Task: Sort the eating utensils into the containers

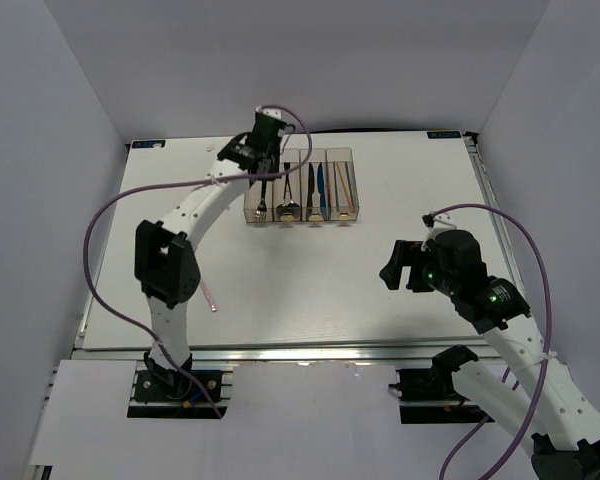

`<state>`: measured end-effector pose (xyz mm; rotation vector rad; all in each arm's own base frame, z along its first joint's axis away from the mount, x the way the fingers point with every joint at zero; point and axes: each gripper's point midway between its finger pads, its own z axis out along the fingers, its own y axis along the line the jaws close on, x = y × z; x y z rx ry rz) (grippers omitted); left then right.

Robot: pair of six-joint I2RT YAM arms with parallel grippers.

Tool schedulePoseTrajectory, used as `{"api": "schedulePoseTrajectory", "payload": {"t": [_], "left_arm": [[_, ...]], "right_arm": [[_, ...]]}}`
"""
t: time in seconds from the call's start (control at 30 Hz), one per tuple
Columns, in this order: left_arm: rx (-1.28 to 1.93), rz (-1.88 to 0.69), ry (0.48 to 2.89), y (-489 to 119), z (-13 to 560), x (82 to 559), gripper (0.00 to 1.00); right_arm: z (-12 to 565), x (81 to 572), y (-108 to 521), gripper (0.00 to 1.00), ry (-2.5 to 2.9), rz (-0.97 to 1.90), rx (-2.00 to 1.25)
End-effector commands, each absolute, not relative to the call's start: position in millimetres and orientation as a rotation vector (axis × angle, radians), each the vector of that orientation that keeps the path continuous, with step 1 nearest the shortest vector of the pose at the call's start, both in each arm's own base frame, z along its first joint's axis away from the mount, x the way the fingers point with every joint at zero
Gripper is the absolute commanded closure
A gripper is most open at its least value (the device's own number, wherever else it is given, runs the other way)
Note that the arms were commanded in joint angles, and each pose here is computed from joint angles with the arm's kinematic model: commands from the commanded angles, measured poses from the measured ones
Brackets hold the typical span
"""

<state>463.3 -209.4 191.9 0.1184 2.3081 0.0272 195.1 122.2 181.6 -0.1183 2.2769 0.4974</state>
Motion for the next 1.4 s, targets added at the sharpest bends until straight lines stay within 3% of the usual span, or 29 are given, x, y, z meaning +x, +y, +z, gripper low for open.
{"api": "schedulePoseTrajectory", "payload": {"t": [0.0, 0.03, 0.07, 0.2, 0.43, 0.6, 0.8, 1.03, 1.2, 1.37], "left_arm": [[0.128, 0.054, 2.356, -195.3, 181.2, 496.1, 1.0], [0.102, 0.033, 2.309, -195.0, 206.0, 512.9, 1.0], [0.11, 0.052, 2.343, -192.4, 184.5, 526.9, 1.0], [0.099, -0.113, 2.27, -187.7, 190.5, 571.0, 1.0], [0.057, -0.205, 2.26, -181.6, 172.7, 586.1, 0.99], [0.042, -0.216, 2.277, -183.1, 160.1, 585.1, 0.91], [0.019, -0.221, 2.295, -182.6, 145.0, 586.4, 0.9], [-0.011, -0.22, 2.291, -181.5, 139.7, 592.1, 0.74], [-0.045, -0.232, 2.271, -179.3, 146.7, 590.7, 0.47], [-0.058, -0.234, 2.276, -175.7, 149.0, 586.7, 0.42]], "right_arm": [[180.4, 201.7, 126.5, 0.11, 2.261, 0.502, -0.153], [178.5, 201.6, 126.4, 0.11, 2.268, 0.498, -0.155], [178.1, 202.6, 126.4, 0.11, 2.271, 0.496, -0.153], [174.6, 202.6, 126.9, 0.11, 2.276, 0.496, -0.155], [170.0, 201.9, 126.5, 0.11, 2.283, 0.493, -0.155], [167.4, 202.1, 126.7, 0.11, 2.294, 0.49, -0.154], [167.1, 201.9, 126.6, 0.11, 2.293, 0.492, -0.152], [167.0, 201.9, 126.6, 0.11, 2.292, 0.492, -0.152], [166.0, 202.5, 126.8, 0.11, 2.298, 0.489, -0.154], [166.0, 202.5, 126.2, 0.11, 2.296, 0.488, -0.15]]}}
